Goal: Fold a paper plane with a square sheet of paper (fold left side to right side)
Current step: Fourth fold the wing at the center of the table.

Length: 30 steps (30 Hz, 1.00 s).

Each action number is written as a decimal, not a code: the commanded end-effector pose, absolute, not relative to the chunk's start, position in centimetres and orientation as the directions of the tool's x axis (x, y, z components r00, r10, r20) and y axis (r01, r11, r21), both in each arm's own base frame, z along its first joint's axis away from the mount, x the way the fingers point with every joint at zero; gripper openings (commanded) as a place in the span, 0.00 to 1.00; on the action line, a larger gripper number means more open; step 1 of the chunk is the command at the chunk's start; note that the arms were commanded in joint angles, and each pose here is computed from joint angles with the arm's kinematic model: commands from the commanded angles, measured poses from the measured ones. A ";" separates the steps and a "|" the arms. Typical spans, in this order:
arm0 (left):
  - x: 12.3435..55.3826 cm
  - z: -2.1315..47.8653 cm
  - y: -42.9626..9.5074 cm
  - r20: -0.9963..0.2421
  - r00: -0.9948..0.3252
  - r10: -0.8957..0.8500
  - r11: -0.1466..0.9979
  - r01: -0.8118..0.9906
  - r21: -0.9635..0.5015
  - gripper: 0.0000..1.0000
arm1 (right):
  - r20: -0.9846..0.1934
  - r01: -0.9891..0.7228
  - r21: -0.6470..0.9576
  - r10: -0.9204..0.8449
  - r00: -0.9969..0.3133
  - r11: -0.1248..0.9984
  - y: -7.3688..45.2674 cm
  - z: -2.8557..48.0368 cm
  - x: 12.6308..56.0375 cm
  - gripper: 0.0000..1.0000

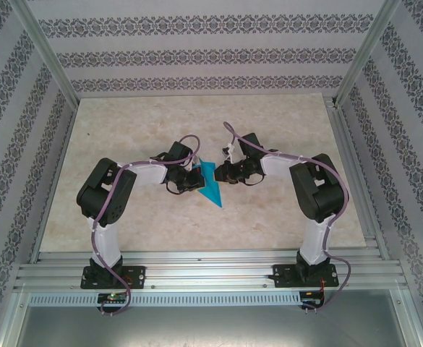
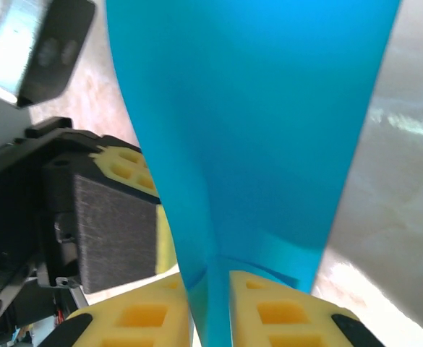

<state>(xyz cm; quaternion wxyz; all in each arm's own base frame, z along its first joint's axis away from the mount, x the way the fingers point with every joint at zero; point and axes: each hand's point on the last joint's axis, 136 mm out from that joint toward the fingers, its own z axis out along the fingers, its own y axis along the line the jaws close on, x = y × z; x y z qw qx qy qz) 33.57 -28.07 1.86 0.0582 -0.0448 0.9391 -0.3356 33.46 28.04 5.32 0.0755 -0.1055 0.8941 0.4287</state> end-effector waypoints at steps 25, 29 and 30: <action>32.3 -1.2 -27.2 -0.040 -0.993 -0.111 0.817 -0.068 -0.573 0.06 | -0.328 -0.369 0.762 -0.175 -0.928 0.532 31.2 9.7 33.4 0.24; 32.4 -1.1 -27.3 -0.042 -0.993 -0.110 0.816 -0.066 -0.574 0.06 | -0.331 -0.371 0.753 -0.175 -0.927 0.543 31.1 9.6 33.6 0.26; 32.3 -1.1 -27.3 -0.041 -0.993 -0.109 0.817 -0.066 -0.573 0.06 | -0.334 -0.372 0.751 -0.173 -0.927 0.545 31.1 9.6 33.7 0.26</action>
